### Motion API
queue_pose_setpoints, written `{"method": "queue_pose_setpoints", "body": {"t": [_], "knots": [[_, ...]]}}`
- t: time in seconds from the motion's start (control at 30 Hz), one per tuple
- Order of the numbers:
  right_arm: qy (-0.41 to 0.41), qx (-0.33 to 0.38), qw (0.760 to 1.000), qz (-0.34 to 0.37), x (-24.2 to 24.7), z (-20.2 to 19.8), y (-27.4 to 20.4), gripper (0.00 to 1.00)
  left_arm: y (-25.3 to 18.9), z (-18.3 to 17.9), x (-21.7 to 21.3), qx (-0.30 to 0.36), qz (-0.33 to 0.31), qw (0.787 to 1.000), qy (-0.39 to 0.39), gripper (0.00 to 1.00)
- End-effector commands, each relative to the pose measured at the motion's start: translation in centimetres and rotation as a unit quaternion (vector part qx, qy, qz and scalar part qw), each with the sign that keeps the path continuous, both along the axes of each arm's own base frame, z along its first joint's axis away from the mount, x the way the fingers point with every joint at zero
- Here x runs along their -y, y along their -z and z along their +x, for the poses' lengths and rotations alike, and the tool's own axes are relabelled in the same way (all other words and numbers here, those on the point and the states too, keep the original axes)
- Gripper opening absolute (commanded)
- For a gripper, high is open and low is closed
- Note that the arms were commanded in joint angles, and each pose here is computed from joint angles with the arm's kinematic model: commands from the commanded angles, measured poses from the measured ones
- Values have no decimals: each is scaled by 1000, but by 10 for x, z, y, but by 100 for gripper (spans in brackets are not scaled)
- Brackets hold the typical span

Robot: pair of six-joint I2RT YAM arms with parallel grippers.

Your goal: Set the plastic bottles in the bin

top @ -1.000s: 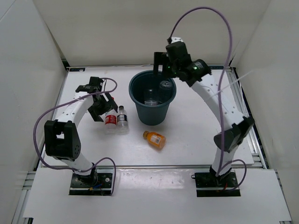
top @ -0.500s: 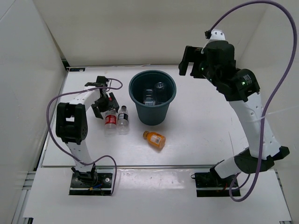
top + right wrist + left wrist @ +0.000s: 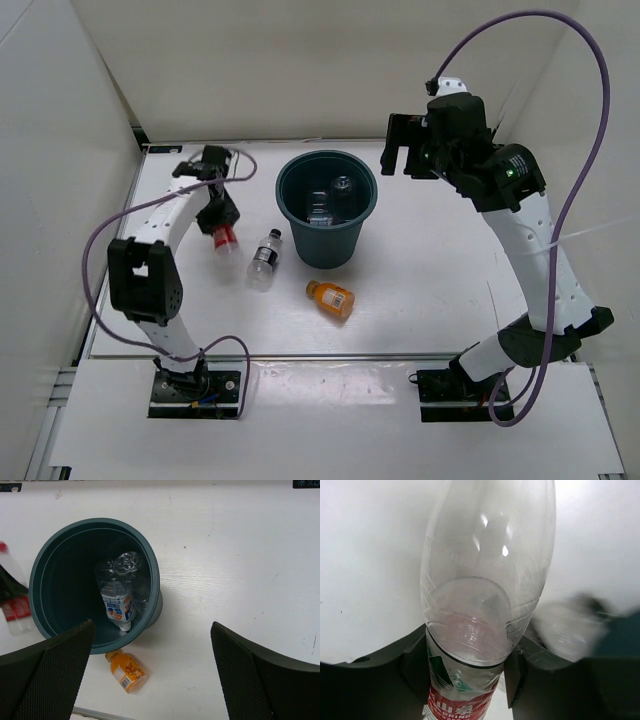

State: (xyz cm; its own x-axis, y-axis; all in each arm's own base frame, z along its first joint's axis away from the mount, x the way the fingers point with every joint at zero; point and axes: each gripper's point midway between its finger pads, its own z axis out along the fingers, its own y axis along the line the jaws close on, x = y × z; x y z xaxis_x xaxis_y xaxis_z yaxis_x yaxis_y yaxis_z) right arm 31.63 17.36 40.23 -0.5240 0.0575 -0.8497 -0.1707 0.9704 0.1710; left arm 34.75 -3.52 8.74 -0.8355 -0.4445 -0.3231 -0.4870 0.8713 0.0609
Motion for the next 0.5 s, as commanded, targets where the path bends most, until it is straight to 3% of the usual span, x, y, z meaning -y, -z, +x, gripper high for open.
{"method": "queue_pose_setpoints", "body": {"t": [0.0, 0.13, 0.23, 0.33, 0.4, 0.47], "knots": [[-2, 9, 1000, 9, 2, -6, -11, 100, -142, 30, 11, 201, 1, 979, -42, 50], [2, -12, 1000, 12, 1, -10, -1, 100, -236, 46, 27, 308, -38, 949, -50, 54], [9, -14, 1000, 17, 4, -8, -1, 100, -287, 64, 57, 382, -97, 919, 0, 56], [17, -23, 999, 16, 8, -10, 5, 100, -305, 76, 120, 412, -149, 893, 100, 57], [22, -23, 999, 16, 13, -11, 5, 100, -314, 77, 150, 420, -149, 884, 138, 58], [22, -24, 999, 16, 15, -13, 6, 100, -294, 75, 196, 396, -141, 887, 191, 60]]}}
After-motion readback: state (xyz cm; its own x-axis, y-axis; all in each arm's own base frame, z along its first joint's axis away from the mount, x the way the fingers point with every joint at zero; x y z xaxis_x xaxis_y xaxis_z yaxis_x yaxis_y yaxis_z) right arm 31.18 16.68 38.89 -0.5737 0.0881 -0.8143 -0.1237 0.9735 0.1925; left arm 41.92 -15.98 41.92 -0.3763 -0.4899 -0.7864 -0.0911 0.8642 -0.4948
